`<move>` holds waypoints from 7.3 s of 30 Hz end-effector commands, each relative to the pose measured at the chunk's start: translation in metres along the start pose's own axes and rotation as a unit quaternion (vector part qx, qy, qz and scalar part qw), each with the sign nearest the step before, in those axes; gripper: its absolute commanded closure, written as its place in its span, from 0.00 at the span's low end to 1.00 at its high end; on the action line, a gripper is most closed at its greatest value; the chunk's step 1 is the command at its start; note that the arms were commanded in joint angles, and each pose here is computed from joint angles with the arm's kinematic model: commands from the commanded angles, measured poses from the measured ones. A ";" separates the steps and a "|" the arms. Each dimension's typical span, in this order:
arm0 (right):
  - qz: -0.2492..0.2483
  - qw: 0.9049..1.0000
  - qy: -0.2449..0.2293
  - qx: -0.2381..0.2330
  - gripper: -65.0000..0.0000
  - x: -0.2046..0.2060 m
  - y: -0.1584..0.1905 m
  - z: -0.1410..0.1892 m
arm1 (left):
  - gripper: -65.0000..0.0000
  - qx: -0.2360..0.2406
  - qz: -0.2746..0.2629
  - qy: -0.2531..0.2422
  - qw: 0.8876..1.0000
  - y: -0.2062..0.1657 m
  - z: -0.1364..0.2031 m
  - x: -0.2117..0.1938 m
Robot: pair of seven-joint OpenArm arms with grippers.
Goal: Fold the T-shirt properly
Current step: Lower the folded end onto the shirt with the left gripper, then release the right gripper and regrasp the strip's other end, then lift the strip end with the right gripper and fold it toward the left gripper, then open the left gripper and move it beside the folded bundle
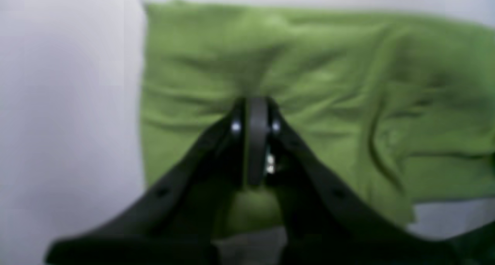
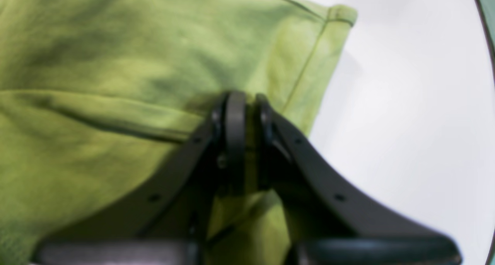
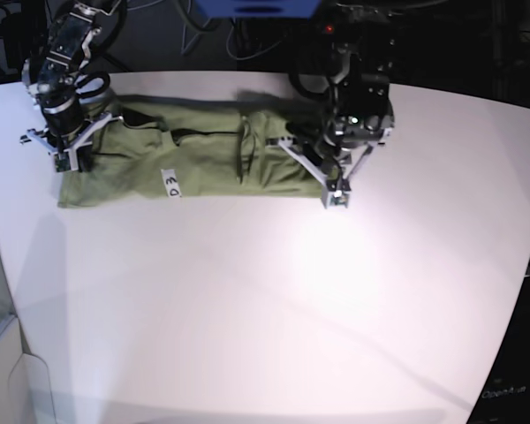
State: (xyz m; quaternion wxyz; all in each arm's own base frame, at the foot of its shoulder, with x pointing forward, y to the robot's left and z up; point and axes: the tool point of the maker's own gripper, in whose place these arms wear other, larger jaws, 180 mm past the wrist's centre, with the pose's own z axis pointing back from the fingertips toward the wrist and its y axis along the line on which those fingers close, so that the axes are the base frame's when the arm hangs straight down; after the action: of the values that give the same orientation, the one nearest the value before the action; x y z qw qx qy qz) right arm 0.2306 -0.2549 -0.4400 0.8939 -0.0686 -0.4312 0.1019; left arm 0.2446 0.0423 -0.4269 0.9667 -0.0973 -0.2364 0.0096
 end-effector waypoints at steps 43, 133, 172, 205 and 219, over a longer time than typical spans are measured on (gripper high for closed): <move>-0.002 0.995 0.060 -0.085 0.53 0.040 -0.041 0.038 | 0.98 0.033 0.028 -0.012 0.999 0.035 -0.011 -0.005; 0.131 0.981 0.144 -0.007 0.99 0.070 0.035 0.012 | 0.98 0.027 0.028 -0.006 0.999 0.029 -0.011 -0.011; 0.379 0.917 0.094 0.084 1.00 0.161 0.186 0.028 | 0.98 0.024 0.036 -0.004 0.999 0.026 -0.014 -0.010; 0.452 0.879 -0.020 0.151 1.00 0.209 0.272 0.063 | 0.98 0.036 0.031 -0.057 0.997 0.038 0.005 0.027; 0.452 0.879 -0.019 0.151 1.00 0.209 0.272 0.063 | 0.99 0.030 0.030 -0.117 0.992 0.030 0.041 0.065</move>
State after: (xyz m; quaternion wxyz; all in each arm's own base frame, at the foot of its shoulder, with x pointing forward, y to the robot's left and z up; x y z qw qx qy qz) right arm 0.2689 0.0568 -0.3122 0.7455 -0.1199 -0.3293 0.5670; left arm 0.2750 0.0842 -0.3797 0.9428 -0.0702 -0.3211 0.0559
